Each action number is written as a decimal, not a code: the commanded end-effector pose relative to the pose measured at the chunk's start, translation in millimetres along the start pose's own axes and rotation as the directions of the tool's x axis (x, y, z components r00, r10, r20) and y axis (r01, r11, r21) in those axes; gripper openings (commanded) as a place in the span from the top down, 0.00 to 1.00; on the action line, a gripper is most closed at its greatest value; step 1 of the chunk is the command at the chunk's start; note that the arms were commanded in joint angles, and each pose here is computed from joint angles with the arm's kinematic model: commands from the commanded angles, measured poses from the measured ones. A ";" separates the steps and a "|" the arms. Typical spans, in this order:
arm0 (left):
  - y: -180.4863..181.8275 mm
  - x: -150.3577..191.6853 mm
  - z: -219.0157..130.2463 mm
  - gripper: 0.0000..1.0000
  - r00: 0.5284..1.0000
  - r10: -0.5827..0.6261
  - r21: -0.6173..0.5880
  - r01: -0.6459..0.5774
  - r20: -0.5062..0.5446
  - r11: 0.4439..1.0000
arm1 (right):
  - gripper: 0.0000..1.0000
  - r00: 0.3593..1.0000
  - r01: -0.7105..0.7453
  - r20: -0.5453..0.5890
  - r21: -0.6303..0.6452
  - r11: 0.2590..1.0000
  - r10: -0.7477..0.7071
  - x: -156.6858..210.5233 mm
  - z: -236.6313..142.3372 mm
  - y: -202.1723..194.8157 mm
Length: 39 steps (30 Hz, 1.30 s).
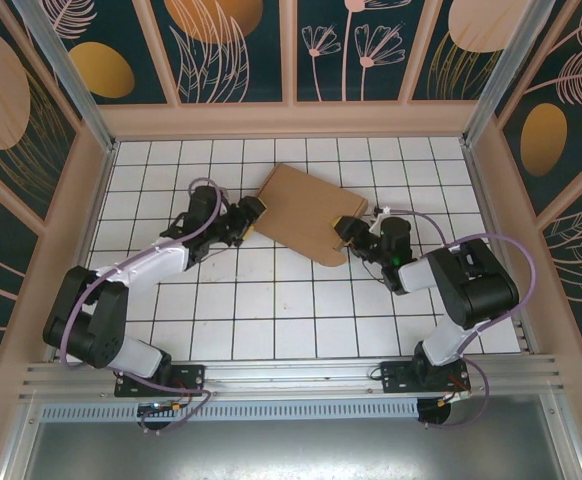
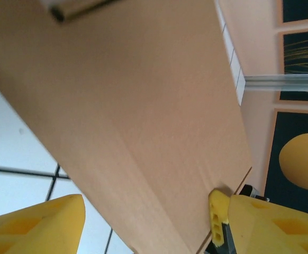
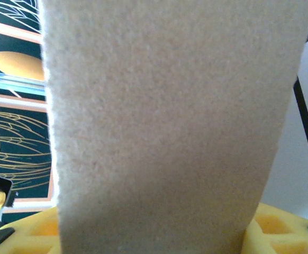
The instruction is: Fold the paper box
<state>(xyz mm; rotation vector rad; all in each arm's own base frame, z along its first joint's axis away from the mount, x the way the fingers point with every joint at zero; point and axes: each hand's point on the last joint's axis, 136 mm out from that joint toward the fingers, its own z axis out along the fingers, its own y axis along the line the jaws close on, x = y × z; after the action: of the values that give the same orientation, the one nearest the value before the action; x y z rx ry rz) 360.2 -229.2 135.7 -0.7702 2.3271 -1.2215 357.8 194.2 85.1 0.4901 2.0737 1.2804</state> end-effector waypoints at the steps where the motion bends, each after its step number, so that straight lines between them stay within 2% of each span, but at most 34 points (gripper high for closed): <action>1: 2.4 1.6 12.1 0.28 0.990 -0.139 -0.021 0.139 0.017 0.990 | 0.60 0.997 -0.028 0.070 0.057 0.998 0.024 -3.0 -2.2 -12.2; 10: 3.4 3.8 43.0 0.31 0.993 -0.120 -0.030 0.120 -0.016 0.992 | 0.62 0.995 -0.104 0.013 0.021 0.994 0.104 12.1 3.0 -12.8; 15: -3.7 -0.4 52.4 0.33 0.994 -0.110 0.002 0.110 -0.014 0.994 | 0.65 0.994 -0.106 -0.025 0.013 0.994 0.107 19.3 7.3 -9.4; 17: 3.8 1.1 60.0 0.33 0.993 -0.113 -0.020 0.112 -0.025 0.993 | 0.65 0.994 -0.104 -0.029 0.023 0.994 0.104 20.1 7.1 -10.6; 24: -0.4 -2.5 46.5 0.33 0.997 -0.081 -0.048 0.081 0.004 0.996 | 0.65 0.995 -0.094 -0.021 0.046 0.994 0.095 18.6 6.8 -13.0; 28: -2.0 -0.9 51.6 0.33 0.996 -0.090 -0.041 0.089 -0.016 0.995 | 0.65 0.993 -0.110 -0.046 0.038 0.993 0.111 22.7 10.2 -12.9; 30: 9.6 -0.8 60.0 0.33 0.995 -0.096 -0.063 0.095 -0.016 0.994 | 0.65 0.992 -0.114 -0.058 0.035 0.993 0.115 25.3 10.7 -12.3; 37: 21.2 -2.3 83.8 0.35 0.996 -0.085 -0.055 0.084 -0.017 0.995 | 0.64 0.980 -0.128 -0.151 -0.001 0.992 0.126 38.4 16.8 4.0; 39: 16.7 -3.7 90.3 0.36 0.997 -0.074 -0.019 0.074 -0.014 0.997 | 0.64 0.972 -0.143 -0.189 -0.012 0.990 0.139 42.4 18.3 11.2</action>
<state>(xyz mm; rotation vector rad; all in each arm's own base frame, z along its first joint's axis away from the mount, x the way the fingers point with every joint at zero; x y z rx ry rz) 400.4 -264.6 75.8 -0.9092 2.3780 -1.2181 356.2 211.4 77.4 0.5974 2.1025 1.3723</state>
